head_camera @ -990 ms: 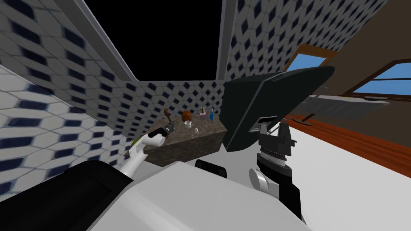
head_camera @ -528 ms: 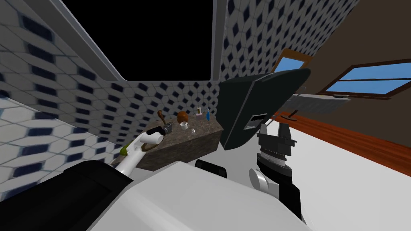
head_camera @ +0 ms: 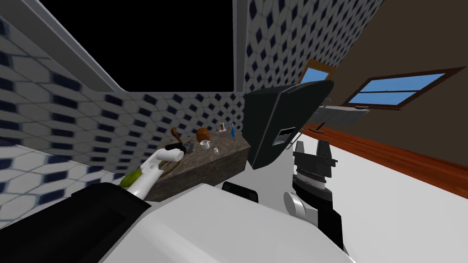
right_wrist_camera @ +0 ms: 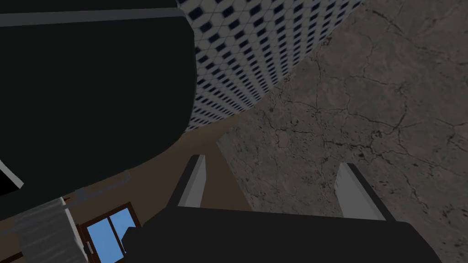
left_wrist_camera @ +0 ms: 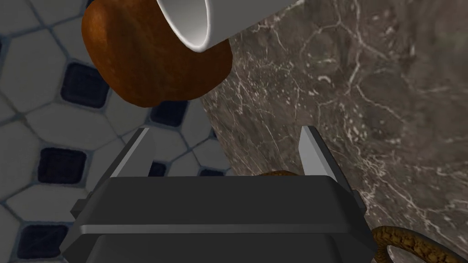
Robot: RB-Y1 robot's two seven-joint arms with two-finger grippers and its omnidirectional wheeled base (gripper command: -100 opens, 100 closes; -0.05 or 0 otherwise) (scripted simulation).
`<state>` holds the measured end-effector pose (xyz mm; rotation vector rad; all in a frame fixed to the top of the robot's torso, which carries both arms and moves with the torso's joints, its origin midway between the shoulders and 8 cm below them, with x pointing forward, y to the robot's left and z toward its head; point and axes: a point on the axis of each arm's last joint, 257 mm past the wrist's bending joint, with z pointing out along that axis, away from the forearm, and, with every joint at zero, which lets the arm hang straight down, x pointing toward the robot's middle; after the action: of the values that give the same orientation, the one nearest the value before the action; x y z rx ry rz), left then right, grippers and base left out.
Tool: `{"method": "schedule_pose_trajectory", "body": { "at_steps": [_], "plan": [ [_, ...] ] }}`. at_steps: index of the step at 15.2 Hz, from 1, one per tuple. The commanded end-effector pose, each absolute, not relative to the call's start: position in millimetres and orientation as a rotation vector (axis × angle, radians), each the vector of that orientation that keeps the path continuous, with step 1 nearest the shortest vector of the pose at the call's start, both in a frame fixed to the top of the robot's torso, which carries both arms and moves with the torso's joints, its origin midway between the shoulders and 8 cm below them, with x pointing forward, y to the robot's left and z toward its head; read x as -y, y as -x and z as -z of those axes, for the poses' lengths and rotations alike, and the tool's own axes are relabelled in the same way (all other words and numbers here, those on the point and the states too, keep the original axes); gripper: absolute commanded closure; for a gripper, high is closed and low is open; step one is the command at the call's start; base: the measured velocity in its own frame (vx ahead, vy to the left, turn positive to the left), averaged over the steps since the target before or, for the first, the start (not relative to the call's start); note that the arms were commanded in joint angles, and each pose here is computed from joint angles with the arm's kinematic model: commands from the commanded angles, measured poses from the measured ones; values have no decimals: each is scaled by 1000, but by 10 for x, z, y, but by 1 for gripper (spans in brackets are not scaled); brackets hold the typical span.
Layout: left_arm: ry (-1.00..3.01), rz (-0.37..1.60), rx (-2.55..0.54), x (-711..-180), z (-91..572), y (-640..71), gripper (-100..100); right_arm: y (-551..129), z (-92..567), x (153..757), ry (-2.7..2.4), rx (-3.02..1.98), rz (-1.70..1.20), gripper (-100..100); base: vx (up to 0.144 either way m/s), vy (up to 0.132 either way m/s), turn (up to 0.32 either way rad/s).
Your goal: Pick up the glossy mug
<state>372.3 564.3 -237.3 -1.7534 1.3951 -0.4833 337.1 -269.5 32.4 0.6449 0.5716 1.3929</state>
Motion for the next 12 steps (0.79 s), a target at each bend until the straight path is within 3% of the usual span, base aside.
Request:
{"method": "schedule_pose_trajectory", "body": {
  "at_steps": [1,12],
  "plan": [
    [1807,460,-1393,-5747,2391,-3653,-100,-3371,-324,2695,-645,-572,-1393,0,13,-15,-224],
    [2017,342,-1414,-5951,2558,-3293,-100,-3371,-324,2696,-645,-572,-1393,0,9,-6,-144]
  ]
}}
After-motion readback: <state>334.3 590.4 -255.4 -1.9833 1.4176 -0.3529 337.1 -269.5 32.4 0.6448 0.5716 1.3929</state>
